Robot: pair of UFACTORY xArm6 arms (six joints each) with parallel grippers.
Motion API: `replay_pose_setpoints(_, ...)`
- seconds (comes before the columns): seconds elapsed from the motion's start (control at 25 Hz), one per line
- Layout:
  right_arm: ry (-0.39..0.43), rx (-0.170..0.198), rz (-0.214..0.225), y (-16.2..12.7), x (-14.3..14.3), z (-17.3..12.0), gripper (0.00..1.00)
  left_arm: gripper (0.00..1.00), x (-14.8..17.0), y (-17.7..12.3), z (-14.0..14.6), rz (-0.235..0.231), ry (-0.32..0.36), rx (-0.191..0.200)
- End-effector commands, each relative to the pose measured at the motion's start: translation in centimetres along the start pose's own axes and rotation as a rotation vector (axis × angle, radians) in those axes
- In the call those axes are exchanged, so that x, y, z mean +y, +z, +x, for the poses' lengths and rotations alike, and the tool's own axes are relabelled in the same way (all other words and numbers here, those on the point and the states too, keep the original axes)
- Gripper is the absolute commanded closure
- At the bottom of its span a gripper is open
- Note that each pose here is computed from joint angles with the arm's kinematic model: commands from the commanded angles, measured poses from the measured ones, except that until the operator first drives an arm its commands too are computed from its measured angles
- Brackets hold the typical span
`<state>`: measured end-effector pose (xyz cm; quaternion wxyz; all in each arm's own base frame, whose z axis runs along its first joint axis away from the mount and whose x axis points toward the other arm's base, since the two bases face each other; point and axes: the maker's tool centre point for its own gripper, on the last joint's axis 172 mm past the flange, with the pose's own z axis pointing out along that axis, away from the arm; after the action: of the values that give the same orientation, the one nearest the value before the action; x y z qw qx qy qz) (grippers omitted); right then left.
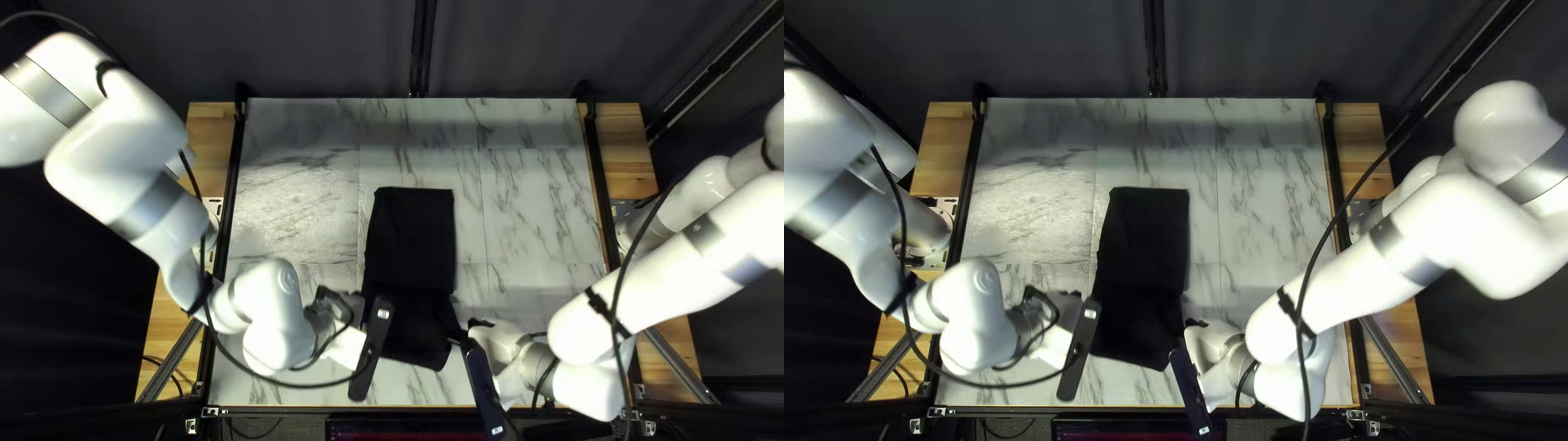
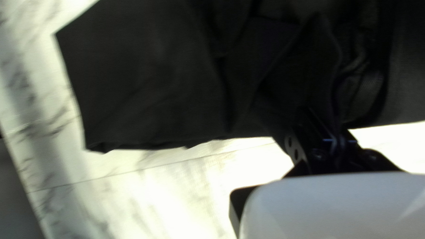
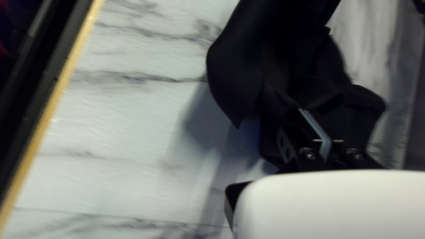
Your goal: Fold t-shirt
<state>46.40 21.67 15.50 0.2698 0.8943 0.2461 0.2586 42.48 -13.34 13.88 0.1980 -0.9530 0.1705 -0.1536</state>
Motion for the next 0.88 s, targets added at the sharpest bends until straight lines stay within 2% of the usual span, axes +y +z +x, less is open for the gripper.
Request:
replay_pose_setpoints(0.04, -0.002, -0.001, 0.000, 0.0, 0.0, -0.1, 1.00, 1.00, -0.2, 0.1, -0.1, -0.001, 0.002, -0.002)
replay_pose_setpoints(0.28, -0.007, -0.002, -0.007, 0.0, 0.0, -0.3, 1.00, 1.00, -0.2, 0.1, -0.1, -0.001, 0.002, -0.002)
replay_pose_setpoints(0.32, -0.012, -0.001, -0.006, 0.1, 0.8, -0.6, 1.00, 1.00, -0.4, 0.0, -0.2, -0.001, -0.006, -0.001)
replay_pose_setpoints(0.56, 0.008, -0.005, -0.012, 2.4, 5.3, -3.8, 1.00, 1.00, -6.3, 1.2, -0.5, 0.012, -0.023, 0.001)
replay_pose_setpoints(0.88, 0.061, -0.018, -0.037, 3.2, 9.3, -6.3, 1.00, 1.00, -11.2, 3.2, -1.5, 0.000, -0.051, 0.000)
